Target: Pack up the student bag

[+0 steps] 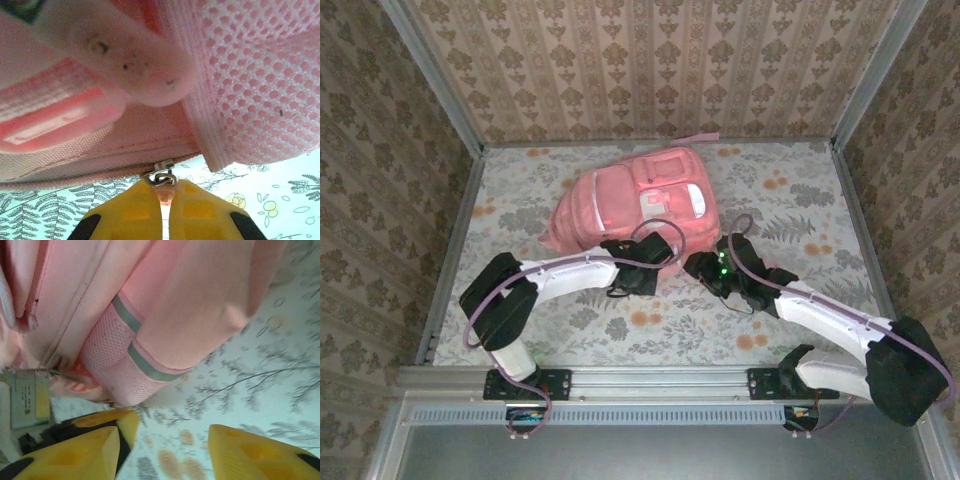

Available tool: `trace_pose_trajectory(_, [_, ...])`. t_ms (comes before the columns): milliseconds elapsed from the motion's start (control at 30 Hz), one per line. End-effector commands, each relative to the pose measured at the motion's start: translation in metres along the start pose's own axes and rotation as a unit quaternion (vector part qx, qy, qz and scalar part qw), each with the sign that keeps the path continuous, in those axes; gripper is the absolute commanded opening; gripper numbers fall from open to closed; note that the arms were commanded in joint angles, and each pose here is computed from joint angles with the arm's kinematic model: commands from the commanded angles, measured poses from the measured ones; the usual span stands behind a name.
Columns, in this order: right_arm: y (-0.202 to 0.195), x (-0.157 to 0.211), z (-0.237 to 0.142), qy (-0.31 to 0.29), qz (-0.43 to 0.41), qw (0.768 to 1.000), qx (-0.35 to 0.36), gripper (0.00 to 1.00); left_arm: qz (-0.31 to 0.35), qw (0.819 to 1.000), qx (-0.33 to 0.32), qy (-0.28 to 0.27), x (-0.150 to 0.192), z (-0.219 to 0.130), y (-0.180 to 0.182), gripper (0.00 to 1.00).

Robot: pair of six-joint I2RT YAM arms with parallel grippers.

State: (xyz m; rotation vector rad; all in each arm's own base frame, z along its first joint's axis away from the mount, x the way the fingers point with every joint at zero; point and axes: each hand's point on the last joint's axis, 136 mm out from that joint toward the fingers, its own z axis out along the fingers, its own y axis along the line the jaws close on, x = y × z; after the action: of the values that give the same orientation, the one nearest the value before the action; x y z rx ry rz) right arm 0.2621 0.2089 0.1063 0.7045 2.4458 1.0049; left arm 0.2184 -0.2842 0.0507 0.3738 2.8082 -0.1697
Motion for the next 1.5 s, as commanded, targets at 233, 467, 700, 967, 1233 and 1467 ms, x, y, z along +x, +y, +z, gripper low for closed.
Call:
trace_pose_trajectory(233, [0.016, -0.004, 0.06, -0.009, 0.154, 0.987, -0.045, 0.61, 0.016, 0.999, 0.027, -0.025, -0.011, -0.013, -0.007, 0.0])
trace_pose_trajectory(467, [0.016, -0.022, 0.085, -0.062, 0.17, 0.981, -0.073, 0.5, 0.018, 0.999, 0.023, -0.028, -0.01, -0.014, -0.003, 0.0])
trace_pose_trajectory(700, [0.004, -0.038, 0.083, -0.121, 0.146, 0.98, -0.052, 0.0, 0.012, 1.0, 0.008, -0.023, -0.005, -0.014, 0.01, 0.0])
trace_pose_trajectory(967, [-0.012, -0.047, 0.072, -0.14, 0.136, 0.98, -0.034, 0.0, -0.011, 1.0, -0.01, -0.026, -0.001, -0.021, 0.042, 0.0])
trace_pose_trajectory(1233, [-0.022, -0.053, 0.067, -0.141, 0.139, 0.98, -0.027, 0.0, -0.019, 1.0, -0.004, -0.024, 0.004, -0.025, 0.056, 0.0])
trace_pose_trajectory(1467, [-0.006, -0.044, 0.076, -0.104, 0.132, 0.984, -0.054, 0.0, 0.046, 0.997, 0.037, -0.04, -0.005, -0.032, 0.0, 0.36])
